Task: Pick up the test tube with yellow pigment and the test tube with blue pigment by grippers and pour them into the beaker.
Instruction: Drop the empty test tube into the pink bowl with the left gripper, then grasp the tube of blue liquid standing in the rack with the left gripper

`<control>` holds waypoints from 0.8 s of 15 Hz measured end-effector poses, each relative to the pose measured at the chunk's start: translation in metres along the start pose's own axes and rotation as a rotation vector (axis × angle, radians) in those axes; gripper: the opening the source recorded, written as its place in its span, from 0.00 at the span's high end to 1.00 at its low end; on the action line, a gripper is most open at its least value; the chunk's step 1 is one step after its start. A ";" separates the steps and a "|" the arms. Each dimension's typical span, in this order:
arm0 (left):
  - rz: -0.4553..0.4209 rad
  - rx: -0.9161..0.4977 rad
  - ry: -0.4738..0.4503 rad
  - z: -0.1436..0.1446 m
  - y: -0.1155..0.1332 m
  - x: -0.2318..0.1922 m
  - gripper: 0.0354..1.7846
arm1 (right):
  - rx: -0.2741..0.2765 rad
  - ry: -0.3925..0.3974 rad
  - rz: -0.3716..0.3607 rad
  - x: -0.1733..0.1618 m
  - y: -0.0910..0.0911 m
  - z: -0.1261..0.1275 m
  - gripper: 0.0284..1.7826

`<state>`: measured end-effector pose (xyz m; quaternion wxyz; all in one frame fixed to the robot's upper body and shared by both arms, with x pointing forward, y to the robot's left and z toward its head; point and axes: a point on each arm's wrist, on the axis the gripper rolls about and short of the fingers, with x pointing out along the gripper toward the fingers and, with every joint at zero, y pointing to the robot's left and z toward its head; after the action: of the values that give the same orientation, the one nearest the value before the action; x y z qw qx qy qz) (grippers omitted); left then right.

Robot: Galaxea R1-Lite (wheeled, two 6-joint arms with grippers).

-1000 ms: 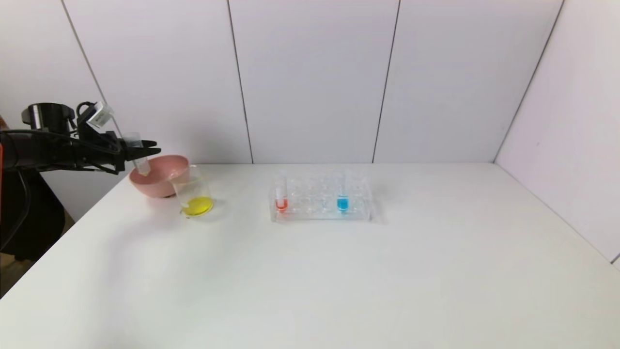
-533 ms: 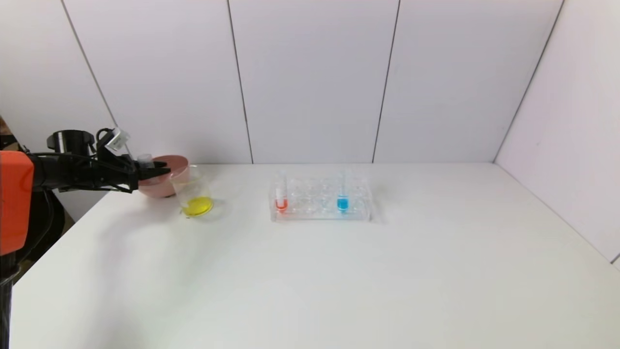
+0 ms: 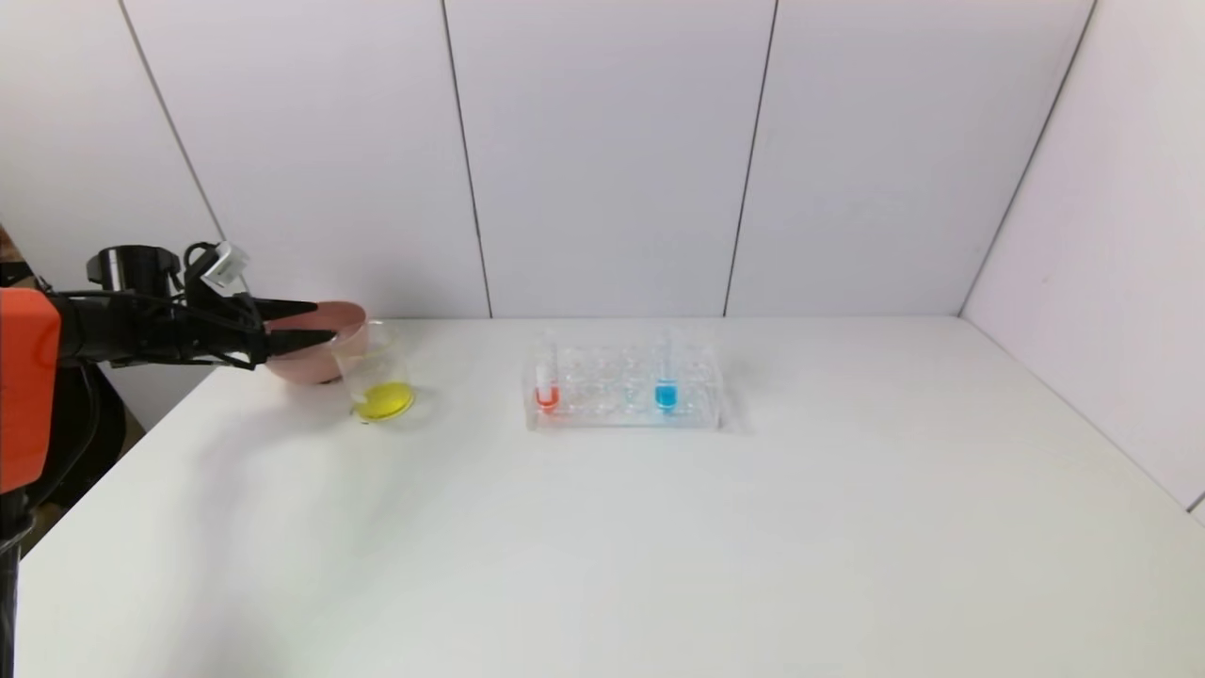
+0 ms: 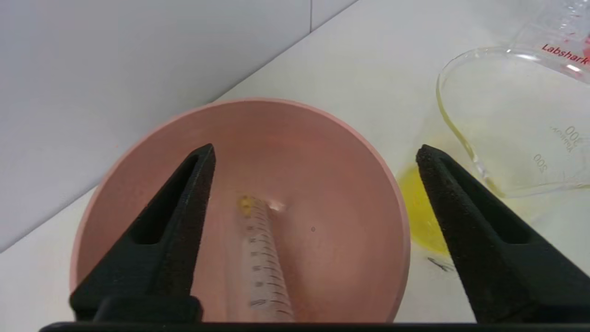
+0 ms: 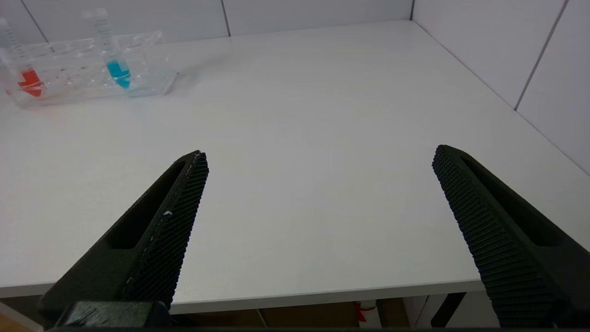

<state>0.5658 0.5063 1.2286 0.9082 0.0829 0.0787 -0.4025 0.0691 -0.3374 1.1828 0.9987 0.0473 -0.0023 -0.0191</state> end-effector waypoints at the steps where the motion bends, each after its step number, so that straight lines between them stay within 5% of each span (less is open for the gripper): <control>1: 0.007 0.011 -0.002 0.009 -0.002 -0.003 0.08 | 0.000 0.000 0.000 0.000 0.000 0.000 0.00; 5: 0.131 0.048 0.026 0.078 -0.023 -0.020 0.00 | 0.000 0.000 0.000 0.000 0.000 0.000 0.00; 12: 0.738 0.042 0.071 0.224 -0.117 -0.030 0.00 | 0.000 0.000 0.000 0.000 0.000 0.000 0.00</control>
<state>0.4761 0.4025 1.4427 0.9871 0.1383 0.0668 -0.0462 0.0691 -0.3374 1.1828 0.9987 0.0473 -0.0023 -0.0191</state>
